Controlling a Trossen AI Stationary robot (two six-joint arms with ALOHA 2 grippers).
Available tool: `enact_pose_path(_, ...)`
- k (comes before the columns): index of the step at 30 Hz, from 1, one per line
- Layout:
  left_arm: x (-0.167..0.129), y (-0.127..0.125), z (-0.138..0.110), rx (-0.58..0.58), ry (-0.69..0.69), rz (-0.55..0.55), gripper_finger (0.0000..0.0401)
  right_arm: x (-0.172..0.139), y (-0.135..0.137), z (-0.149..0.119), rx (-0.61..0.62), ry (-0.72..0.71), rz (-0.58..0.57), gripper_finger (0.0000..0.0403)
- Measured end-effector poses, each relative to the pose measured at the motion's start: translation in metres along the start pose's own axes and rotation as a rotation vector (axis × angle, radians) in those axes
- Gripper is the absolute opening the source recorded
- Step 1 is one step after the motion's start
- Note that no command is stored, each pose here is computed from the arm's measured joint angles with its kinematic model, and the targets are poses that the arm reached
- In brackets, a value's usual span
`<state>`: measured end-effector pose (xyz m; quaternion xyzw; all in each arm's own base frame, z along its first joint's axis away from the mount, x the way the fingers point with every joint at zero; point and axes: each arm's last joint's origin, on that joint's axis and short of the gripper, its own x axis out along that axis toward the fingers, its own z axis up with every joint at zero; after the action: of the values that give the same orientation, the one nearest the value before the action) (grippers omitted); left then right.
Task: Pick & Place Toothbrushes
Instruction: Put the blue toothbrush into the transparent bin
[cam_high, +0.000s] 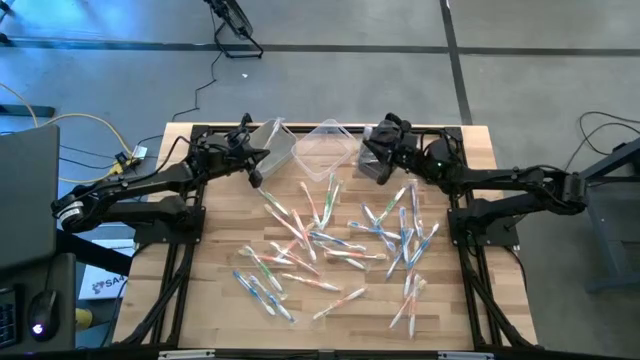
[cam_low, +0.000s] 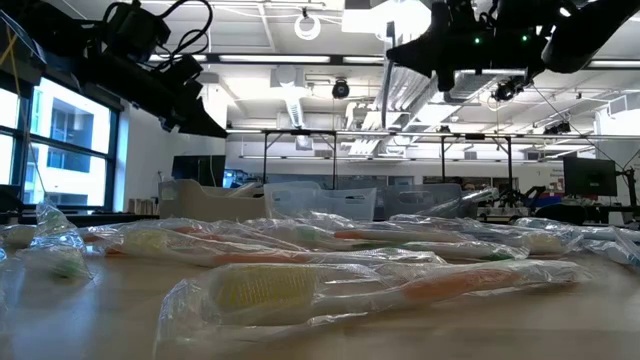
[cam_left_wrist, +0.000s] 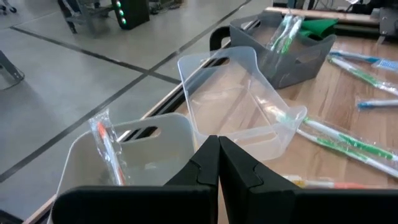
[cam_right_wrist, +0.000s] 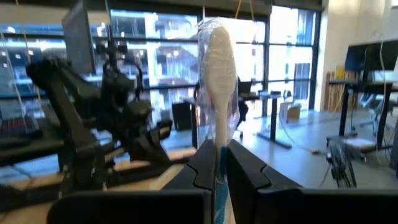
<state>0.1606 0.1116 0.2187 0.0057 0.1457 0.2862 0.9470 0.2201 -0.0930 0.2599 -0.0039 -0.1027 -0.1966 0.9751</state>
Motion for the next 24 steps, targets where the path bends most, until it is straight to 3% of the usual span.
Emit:
enact_pose_path(7,-0.002,0.002,0.019,-0.083,-0.201,0.004,0.0,0.0,0.0,0.006,0.0,-0.058,0.002,0.0011)
enact_pose_path(12,-0.006,0.001,0.033,-0.089,-0.346,-0.068,0.0,0.0,0.0,0.008,0.0,-0.081,0.003,0.0011)
enact_pose_path(24,-0.002,-0.001,0.028,-0.11,-0.304,-0.107,0.0008,0.002,0.0,0.005,0.04,-0.088,0.009,0.0011)
